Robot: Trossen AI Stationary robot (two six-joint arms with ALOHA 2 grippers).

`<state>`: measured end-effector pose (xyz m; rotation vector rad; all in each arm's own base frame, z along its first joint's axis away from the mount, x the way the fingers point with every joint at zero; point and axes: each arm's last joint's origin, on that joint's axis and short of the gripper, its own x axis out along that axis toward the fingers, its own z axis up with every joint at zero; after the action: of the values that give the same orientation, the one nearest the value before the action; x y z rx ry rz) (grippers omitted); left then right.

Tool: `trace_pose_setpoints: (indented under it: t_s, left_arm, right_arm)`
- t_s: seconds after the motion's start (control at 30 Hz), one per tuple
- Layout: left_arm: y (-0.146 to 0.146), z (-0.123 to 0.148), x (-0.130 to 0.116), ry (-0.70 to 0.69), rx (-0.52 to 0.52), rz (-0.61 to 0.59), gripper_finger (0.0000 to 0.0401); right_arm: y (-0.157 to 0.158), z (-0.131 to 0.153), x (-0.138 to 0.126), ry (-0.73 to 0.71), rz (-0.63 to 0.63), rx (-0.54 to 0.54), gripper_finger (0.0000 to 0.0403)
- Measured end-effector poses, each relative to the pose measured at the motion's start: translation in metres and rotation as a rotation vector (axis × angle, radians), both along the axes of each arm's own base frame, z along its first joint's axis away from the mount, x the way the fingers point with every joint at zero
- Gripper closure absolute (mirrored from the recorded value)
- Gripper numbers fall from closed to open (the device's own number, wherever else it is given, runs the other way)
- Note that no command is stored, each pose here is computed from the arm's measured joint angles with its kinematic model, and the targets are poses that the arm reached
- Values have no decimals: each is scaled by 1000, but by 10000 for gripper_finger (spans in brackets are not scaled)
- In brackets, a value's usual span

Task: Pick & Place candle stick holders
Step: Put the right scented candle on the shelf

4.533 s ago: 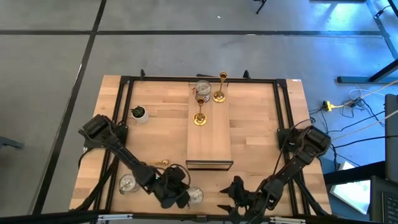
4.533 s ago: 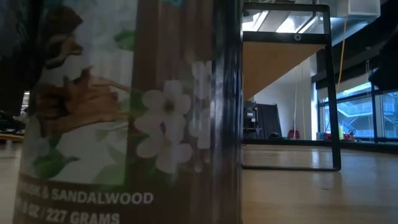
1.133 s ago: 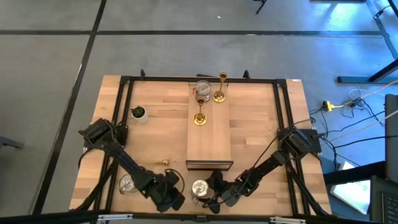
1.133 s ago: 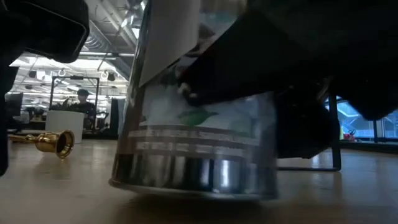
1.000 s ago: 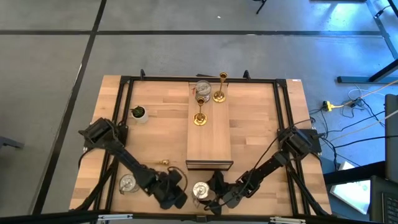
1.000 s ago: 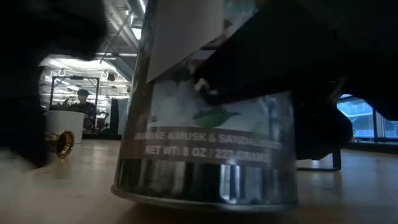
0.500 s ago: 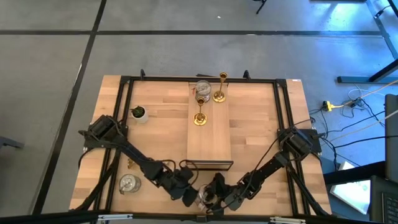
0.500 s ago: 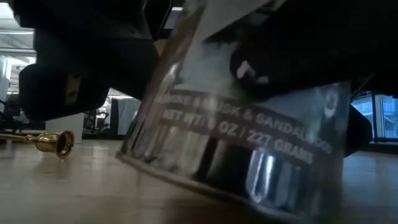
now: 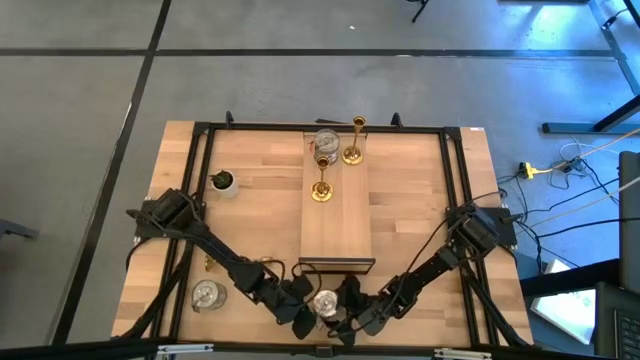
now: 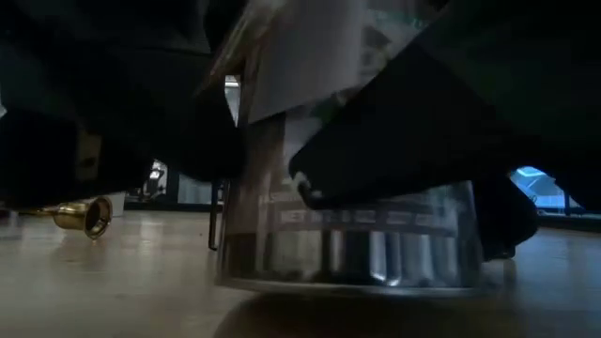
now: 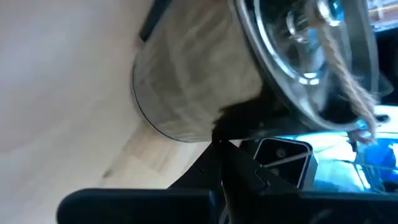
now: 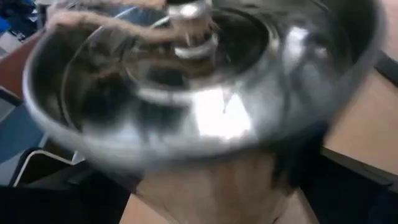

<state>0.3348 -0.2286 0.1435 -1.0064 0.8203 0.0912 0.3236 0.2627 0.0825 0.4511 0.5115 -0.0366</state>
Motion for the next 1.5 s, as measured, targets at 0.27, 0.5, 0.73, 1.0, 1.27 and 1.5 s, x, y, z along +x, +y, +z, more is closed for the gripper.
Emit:
trace_pose_setpoints:
  t_s: [0.27, 0.5, 0.73, 1.0, 1.27, 1.5]
  left_arm:
    - [-10, -9, 12, 12, 13, -41, 400]
    - [-17, -6, 3, 67, 51, -31, 400]
    - [-21, -1, -31, 247, 150, 58, 400]
    - [-8, 6, -14, 141, 170, 105, 400]
    - [7, 8, 5, 92, 145, 40, 400]
    - [7, 2, 16, 35, 97, 31, 400]
  right_arm:
    - [-1, 1, 3, -20, 9, 3, 8]
    - [0, 1, 3, -20, 22, 13, 8]
    - [0, 2, 2, -21, 26, 14, 8]
    - [1, 2, 2, -22, 27, 13, 8]
    - [2, 2, 2, -23, 38, 22, 8]
    - [3, 4, 2, -26, 45, 31, 8]
